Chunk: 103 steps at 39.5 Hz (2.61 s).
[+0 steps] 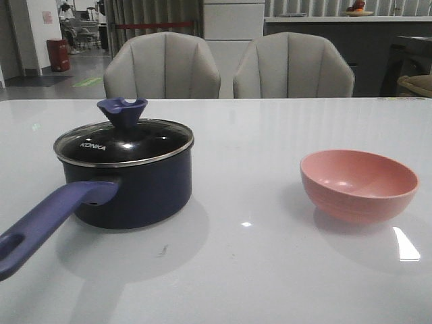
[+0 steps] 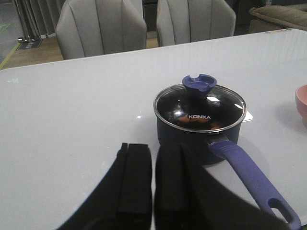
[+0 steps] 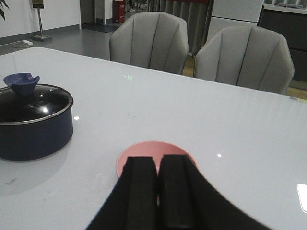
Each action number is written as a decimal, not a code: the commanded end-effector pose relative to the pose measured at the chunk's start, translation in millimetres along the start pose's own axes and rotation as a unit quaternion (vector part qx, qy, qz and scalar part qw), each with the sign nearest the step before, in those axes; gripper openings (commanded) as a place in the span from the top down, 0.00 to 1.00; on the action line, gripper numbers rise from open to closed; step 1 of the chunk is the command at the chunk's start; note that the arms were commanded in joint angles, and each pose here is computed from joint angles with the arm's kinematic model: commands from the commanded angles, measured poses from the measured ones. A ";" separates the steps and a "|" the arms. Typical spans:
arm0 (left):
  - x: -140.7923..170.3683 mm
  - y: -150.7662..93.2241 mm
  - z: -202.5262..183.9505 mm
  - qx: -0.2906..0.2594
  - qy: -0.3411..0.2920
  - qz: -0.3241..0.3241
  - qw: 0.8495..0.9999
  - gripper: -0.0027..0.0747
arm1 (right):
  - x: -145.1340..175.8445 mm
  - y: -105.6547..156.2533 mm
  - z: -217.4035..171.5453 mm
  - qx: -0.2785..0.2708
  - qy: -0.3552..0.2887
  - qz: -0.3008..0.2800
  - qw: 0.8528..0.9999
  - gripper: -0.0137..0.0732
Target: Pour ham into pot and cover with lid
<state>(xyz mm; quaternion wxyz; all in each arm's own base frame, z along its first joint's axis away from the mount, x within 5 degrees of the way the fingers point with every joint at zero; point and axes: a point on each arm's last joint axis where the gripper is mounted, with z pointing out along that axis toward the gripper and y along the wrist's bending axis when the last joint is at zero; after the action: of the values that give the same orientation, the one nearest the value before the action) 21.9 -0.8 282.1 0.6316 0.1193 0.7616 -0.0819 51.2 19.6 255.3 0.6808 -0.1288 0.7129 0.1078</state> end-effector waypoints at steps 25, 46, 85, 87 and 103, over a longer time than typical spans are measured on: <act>-14.1 -0.3 -2.0 0.003 -0.047 0.000 0.999 0.82 | -15.3 -1.4 -1.2 0.007 -0.046 -0.005 0.999 0.66; 29.4 -2.9 36.9 -0.033 -0.145 0.013 0.989 0.82 | -15.3 -1.4 -1.2 0.007 -0.046 -0.005 0.999 0.66; 69.4 4.9 51.2 -0.098 -0.123 -0.064 0.985 0.82 | -15.3 -1.4 -1.2 0.007 -0.046 -0.005 0.999 0.66; 69.4 4.9 51.2 -0.098 -0.123 -0.064 0.985 0.82 | -15.3 -1.4 -1.2 0.007 -0.046 -0.005 0.999 0.66; 69.4 4.9 51.2 -0.098 -0.123 -0.064 0.985 0.82 | -15.3 -1.4 -1.2 0.007 -0.047 -0.005 0.999 0.66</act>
<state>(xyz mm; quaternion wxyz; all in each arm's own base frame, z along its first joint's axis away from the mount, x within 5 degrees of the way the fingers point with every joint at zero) 57.8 -4.6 205.5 0.7085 0.0004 0.7035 -0.0562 51.2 19.6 255.3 0.6808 -0.1288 0.7129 0.1078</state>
